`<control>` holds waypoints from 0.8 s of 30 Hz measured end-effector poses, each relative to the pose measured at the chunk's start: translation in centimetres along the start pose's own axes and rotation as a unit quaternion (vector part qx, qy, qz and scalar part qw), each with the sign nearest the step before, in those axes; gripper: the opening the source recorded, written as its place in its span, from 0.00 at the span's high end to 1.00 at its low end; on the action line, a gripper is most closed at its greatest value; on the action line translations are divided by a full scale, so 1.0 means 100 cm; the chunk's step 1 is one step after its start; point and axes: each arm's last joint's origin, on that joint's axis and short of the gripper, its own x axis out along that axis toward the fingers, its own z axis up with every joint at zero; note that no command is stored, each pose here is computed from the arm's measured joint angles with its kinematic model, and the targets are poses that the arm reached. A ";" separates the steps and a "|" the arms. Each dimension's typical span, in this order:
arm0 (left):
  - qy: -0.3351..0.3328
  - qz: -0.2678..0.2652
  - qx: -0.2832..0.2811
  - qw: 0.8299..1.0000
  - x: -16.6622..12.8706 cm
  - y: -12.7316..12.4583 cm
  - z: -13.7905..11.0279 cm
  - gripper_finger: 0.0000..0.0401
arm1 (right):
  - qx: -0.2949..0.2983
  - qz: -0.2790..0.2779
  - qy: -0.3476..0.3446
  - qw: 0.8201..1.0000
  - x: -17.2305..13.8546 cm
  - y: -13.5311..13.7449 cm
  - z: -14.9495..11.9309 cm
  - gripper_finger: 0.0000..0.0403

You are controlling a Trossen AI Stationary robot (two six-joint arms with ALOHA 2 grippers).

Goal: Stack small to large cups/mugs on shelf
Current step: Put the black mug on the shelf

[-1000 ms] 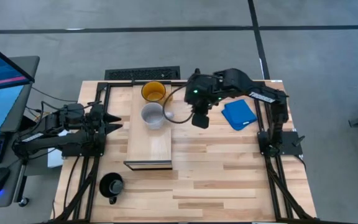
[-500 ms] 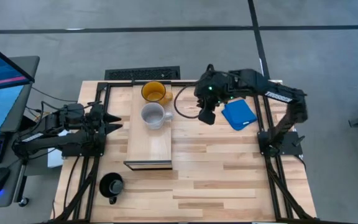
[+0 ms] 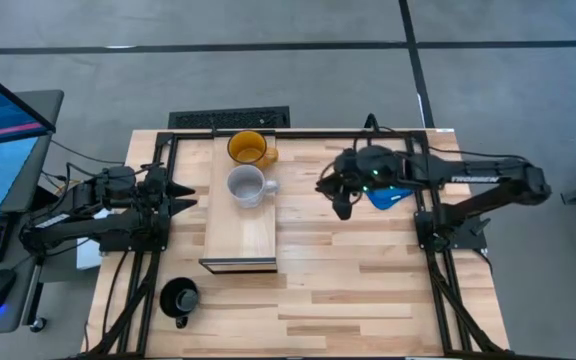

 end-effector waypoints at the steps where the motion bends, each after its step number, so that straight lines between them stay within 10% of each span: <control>1: 0.000 0.000 0.000 1.000 0.000 0.000 0.000 0.52 | 0.006 0.004 -0.008 1.000 0.001 0.000 -0.007 0.76; 24: -0.010 -0.039 -0.009 0.999 0.000 -0.004 0.004 0.52 | 0.006 0.038 -0.088 0.995 0.043 0.000 -0.043 0.76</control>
